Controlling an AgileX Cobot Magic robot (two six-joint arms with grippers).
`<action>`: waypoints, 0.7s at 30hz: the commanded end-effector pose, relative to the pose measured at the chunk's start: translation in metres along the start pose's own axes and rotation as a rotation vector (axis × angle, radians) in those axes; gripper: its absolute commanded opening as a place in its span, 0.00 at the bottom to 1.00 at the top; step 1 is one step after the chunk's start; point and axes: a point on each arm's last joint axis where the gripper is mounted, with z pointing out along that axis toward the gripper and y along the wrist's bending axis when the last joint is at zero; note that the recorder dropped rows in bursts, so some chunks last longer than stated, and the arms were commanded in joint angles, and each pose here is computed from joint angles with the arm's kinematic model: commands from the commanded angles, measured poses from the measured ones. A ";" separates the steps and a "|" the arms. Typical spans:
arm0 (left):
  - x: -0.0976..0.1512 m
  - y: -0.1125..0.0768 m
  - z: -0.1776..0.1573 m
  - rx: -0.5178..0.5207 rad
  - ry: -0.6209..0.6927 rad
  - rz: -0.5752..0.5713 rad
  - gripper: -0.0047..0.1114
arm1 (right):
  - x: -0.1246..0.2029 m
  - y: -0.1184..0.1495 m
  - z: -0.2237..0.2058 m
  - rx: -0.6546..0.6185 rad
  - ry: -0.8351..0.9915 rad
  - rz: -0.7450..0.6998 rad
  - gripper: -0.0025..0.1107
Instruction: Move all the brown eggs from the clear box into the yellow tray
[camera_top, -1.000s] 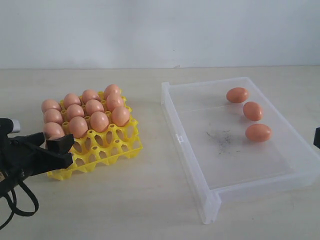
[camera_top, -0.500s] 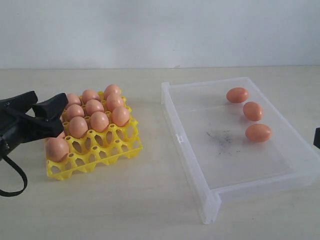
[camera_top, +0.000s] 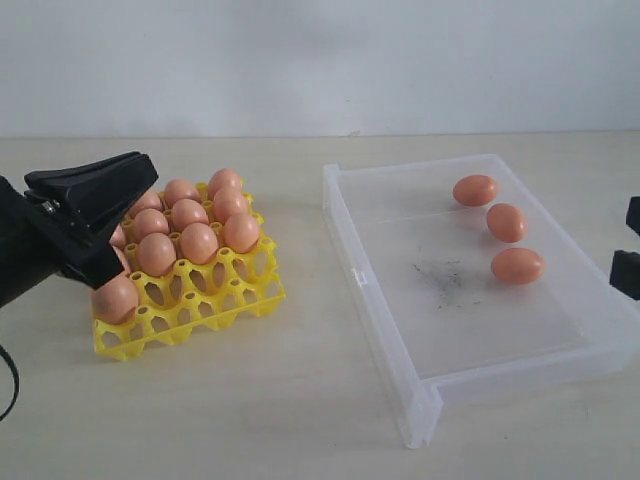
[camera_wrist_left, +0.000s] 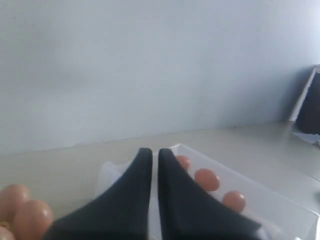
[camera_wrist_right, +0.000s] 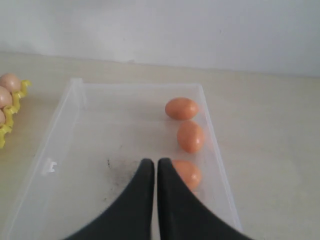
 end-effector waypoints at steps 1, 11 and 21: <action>-0.005 -0.009 -0.005 0.046 0.017 -0.015 0.07 | -0.012 0.001 0.026 0.007 0.171 0.015 0.02; -0.009 -0.014 -0.011 0.072 0.006 0.007 0.07 | -0.092 0.018 0.085 -0.184 0.620 -0.343 0.02; -0.007 -0.017 -0.012 0.106 0.024 0.025 0.07 | -0.086 0.014 0.148 -0.389 0.787 -0.854 0.05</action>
